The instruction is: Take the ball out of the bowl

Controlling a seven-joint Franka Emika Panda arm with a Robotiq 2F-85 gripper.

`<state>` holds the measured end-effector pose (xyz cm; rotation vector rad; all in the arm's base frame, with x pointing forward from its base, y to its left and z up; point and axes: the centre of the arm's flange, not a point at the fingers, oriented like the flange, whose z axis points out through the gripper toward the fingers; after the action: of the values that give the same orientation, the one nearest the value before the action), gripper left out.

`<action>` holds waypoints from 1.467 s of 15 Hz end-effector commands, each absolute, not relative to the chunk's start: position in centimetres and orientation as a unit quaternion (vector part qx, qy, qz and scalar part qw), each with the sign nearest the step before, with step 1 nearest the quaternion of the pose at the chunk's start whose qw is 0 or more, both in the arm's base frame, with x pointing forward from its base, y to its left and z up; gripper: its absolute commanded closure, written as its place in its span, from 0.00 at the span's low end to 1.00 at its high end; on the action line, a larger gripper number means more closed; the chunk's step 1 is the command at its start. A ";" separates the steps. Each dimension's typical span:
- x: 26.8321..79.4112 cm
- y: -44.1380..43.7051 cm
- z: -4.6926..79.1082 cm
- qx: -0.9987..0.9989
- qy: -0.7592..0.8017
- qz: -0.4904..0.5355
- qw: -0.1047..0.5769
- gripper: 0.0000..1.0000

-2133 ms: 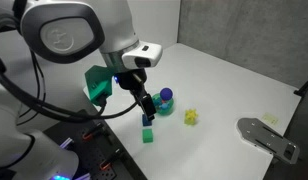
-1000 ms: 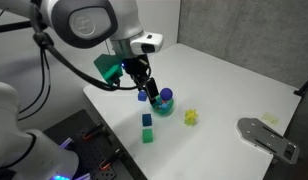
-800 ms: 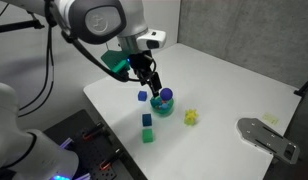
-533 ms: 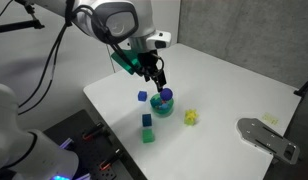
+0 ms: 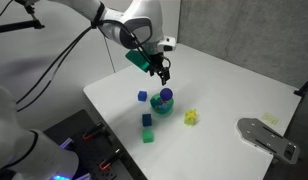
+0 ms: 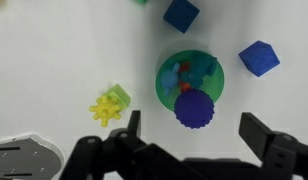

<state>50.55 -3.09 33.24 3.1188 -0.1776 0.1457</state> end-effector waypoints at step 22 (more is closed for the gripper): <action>66.4 2.1 16.8 0.997 0.059 0.000 0.043 0.00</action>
<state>62.69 2.01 17.98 3.0749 0.1802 -0.0063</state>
